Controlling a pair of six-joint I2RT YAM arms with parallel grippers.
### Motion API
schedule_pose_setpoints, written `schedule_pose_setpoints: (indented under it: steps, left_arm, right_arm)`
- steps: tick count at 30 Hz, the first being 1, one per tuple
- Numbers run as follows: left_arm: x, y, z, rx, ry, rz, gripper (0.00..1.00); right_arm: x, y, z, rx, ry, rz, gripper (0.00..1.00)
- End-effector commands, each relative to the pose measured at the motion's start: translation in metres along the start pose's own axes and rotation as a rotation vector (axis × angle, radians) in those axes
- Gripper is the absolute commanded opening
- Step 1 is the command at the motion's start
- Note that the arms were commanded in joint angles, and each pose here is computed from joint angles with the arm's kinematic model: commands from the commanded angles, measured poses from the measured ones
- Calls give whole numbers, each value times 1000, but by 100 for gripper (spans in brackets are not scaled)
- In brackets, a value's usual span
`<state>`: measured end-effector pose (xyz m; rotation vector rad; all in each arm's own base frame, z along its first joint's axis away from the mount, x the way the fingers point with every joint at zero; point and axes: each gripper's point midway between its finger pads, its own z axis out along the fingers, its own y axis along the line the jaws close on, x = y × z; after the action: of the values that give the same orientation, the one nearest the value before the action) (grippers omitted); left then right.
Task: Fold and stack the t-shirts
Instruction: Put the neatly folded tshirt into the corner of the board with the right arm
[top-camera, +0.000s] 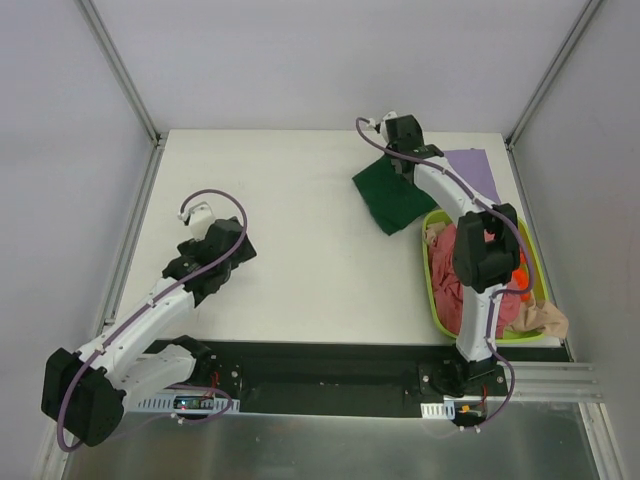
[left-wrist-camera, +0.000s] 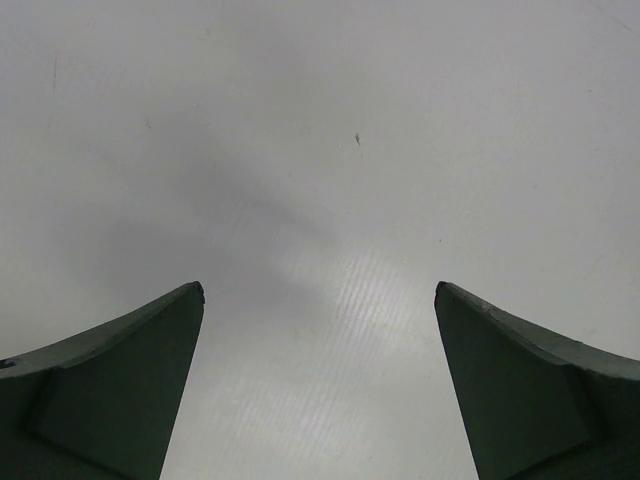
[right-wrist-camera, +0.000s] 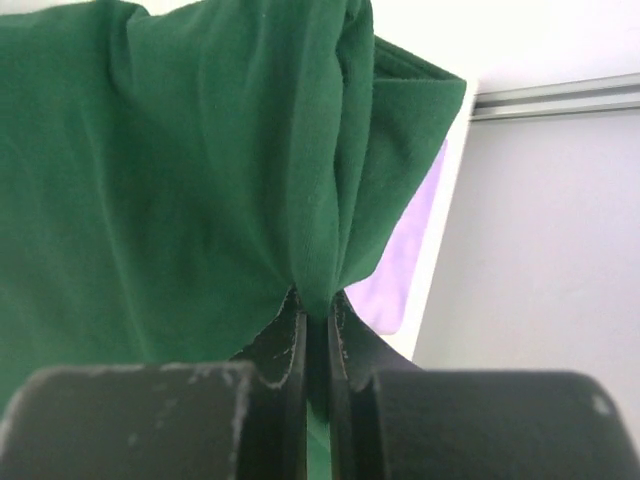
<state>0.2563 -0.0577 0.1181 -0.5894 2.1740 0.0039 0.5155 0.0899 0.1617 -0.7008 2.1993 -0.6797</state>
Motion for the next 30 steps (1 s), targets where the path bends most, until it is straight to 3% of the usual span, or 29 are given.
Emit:
schedule_pose_setpoints:
  steps: [1, 18, 30]
  left_arm:
    - [-26, -8, -2, -12, -53, 9, 99]
    - [-27, -17, -8, 35, -35, -22, 99]
    - [-27, -14, -10, 33, -43, -46, 99]
  right_arm:
    - [-40, -60, -14, 199, -89, -13, 1]
    - [-66, -122, -48, 338, -112, 50, 1]
    - [-67, -141, -54, 331, -125, 120, 1]
